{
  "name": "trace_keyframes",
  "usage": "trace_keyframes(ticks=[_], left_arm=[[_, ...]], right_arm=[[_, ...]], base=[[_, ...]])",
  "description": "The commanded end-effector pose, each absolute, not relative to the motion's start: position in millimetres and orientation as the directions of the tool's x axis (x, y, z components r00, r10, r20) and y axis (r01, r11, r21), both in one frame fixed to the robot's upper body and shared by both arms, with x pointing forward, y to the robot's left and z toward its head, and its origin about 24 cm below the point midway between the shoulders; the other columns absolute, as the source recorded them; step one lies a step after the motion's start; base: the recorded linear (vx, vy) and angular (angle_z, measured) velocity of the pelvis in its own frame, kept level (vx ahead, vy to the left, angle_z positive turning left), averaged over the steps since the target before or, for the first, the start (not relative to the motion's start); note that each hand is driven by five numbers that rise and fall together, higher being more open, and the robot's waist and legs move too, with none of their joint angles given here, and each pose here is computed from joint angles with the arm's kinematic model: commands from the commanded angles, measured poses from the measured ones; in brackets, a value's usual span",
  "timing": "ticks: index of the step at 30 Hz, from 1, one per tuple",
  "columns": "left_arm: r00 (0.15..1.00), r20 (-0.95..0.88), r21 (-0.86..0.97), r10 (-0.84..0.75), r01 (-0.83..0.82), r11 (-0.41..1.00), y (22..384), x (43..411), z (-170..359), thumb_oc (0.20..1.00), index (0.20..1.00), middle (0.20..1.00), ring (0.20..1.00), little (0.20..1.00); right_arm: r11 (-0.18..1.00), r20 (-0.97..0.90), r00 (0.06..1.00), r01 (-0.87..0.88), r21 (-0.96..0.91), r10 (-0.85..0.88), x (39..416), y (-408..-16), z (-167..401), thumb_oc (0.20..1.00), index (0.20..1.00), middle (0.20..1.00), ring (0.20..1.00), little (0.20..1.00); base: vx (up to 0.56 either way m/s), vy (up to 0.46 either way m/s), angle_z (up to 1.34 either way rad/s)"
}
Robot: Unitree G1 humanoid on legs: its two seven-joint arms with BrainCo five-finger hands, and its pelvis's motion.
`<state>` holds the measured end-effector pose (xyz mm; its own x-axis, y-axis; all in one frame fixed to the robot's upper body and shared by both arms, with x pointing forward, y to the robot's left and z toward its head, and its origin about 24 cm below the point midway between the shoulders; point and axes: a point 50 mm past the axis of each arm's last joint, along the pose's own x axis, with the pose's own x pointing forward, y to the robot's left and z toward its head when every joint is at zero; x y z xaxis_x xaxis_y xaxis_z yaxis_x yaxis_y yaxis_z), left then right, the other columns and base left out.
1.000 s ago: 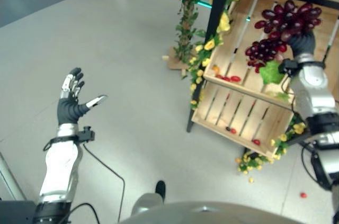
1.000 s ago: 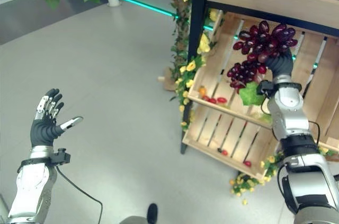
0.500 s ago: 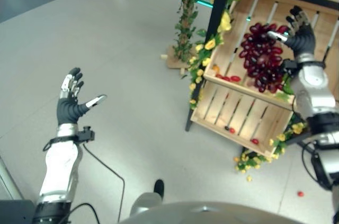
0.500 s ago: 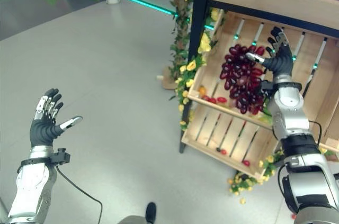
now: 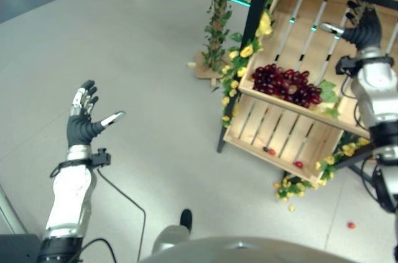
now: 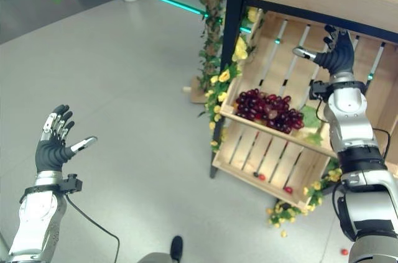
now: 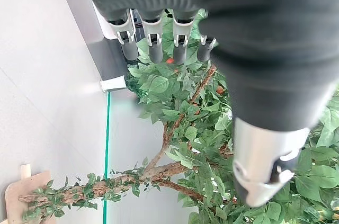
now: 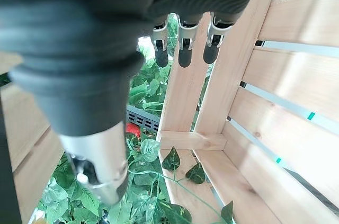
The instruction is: Pick up the fruits from the basket on one side to the basket on the other side
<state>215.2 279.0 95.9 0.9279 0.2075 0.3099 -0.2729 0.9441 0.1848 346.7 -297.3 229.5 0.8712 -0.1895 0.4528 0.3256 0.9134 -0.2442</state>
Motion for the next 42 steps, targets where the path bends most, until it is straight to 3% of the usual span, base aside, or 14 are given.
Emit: trace_keyframes(ticks=[1, 8, 16, 28, 42], left_arm=[[0.894, 0.42, 0.226, 0.156, -0.269, 0.936, 278.0, 219.6, 121.3, 1.0, 1.0, 1.0, 1.0, 1.0], [0.887, 0.429, 0.219, 0.174, -0.289, 0.932, 278.4, 220.6, 121.3, 1.0, 1.0, 1.0, 1.0, 1.0], [0.879, 0.435, 0.216, 0.196, -0.313, 0.925, 280.7, 220.7, 120.8, 1.0, 1.0, 1.0, 1.0, 1.0], [0.881, 0.426, 0.233, 0.209, -0.329, 0.915, 283.6, 219.9, 117.4, 1.0, 1.0, 1.0, 1.0, 1.0], [0.881, 0.43, 0.192, 0.198, -0.304, 0.933, 276.4, 221.6, 115.2, 1.0, 1.0, 1.0, 1.0, 1.0]], right_arm=[[0.9, 0.582, 0.797, 0.36, -0.247, -0.159, 340.4, -295.2, 266.5, 1.0, 1.0, 1.0, 1.0, 1.0], [0.956, 0.6, 0.795, 0.238, -0.173, -0.089, 324.9, -278.8, 244.8, 1.0, 1.0, 1.0, 1.0, 1.0], [0.989, 0.609, 0.786, -0.026, -0.148, 0.111, 296.8, -239.9, 216.0, 1.0, 1.0, 1.0, 1.0, 1.0], [0.849, 0.594, 0.641, -0.509, -0.144, 0.486, 250.6, -171.2, 195.5, 1.0, 1.0, 1.0, 1.0, 1.0], [0.794, 0.603, 0.586, -0.593, -0.136, 0.541, 249.1, -156.7, 198.3, 1.0, 1.0, 1.0, 1.0, 1.0]], base=[[0.0, 0.0, 0.0], [0.0, -0.002, 0.0], [-0.02, -0.012, 0.0], [-0.07, -0.053, 0.1], [-0.13, -0.094, 0.31]])
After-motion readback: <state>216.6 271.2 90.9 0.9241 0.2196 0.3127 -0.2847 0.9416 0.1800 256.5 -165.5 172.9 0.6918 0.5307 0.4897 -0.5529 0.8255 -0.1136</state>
